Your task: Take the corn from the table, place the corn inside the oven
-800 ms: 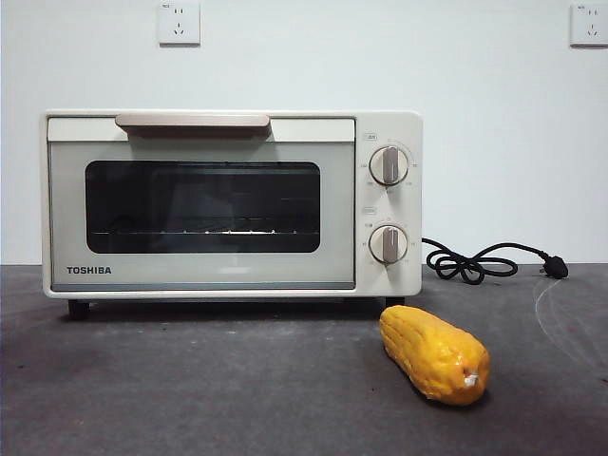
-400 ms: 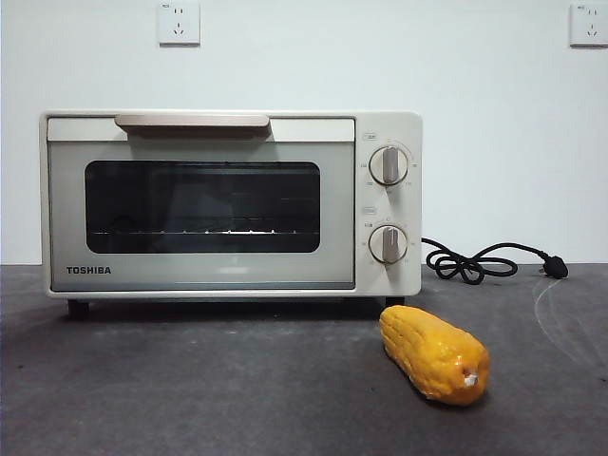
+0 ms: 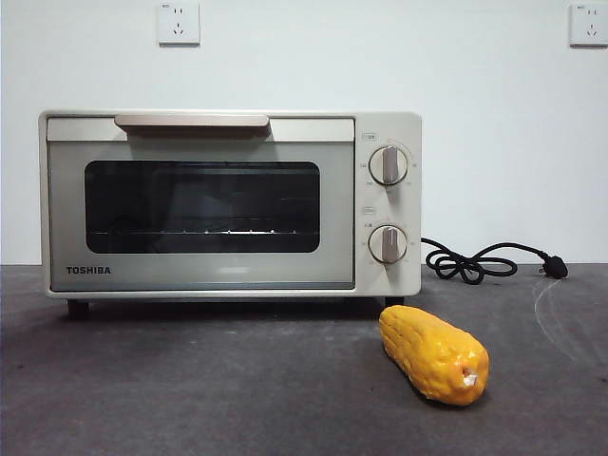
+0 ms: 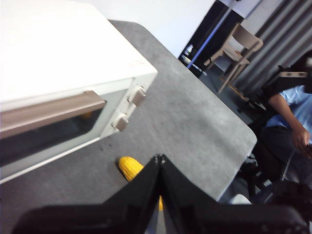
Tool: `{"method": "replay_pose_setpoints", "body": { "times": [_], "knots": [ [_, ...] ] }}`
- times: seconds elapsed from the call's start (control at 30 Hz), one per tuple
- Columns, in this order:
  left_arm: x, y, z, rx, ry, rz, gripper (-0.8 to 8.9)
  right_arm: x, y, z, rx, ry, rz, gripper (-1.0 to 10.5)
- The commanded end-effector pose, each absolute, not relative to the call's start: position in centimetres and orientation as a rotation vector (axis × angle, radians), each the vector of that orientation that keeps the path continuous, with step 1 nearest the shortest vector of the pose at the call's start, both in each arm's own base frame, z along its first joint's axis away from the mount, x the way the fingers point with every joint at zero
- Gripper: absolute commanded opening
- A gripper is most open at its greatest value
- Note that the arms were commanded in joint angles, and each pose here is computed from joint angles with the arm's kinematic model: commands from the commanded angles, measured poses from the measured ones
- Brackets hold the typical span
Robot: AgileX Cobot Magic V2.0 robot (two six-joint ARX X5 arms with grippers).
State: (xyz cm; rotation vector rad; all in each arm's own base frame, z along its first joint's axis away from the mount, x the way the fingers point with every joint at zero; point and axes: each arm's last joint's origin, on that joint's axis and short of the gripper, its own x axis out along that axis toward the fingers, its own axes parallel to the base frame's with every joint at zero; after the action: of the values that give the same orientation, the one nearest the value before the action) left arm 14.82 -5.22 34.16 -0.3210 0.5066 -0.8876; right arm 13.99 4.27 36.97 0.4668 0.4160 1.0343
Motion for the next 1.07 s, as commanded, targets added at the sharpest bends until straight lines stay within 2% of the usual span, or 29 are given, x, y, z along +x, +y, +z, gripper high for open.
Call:
{"method": "replay_pose_setpoints", "body": {
  "times": [0.03,0.2,0.43,0.6,0.87,1.07],
  "knots": [
    [15.0,-5.6,34.1,-0.305,0.507,-0.906,-0.05,14.9,5.7,36.3,0.323,0.473,0.978,2.3],
    [15.4,-6.1,33.8,-0.300,0.533,-0.928,-0.05,16.8,9.3,35.2,0.160,0.673,0.837,3.6],
    [15.6,-6.3,33.6,-0.288,0.541,-0.938,-0.05,19.3,14.3,33.3,-0.019,0.849,0.736,6.0],
    [15.6,-6.3,33.4,-0.270,0.546,-0.941,-0.05,20.8,16.9,30.8,-0.135,0.969,0.650,6.0],
    [15.4,-6.3,33.1,-0.247,0.566,-0.943,-0.05,23.1,18.9,25.8,-0.195,1.175,0.603,6.0],
    [15.4,-6.3,33.1,-0.246,0.567,-0.944,-0.05,24.6,19.8,22.0,-0.271,1.286,0.505,6.0]
  ]
}}
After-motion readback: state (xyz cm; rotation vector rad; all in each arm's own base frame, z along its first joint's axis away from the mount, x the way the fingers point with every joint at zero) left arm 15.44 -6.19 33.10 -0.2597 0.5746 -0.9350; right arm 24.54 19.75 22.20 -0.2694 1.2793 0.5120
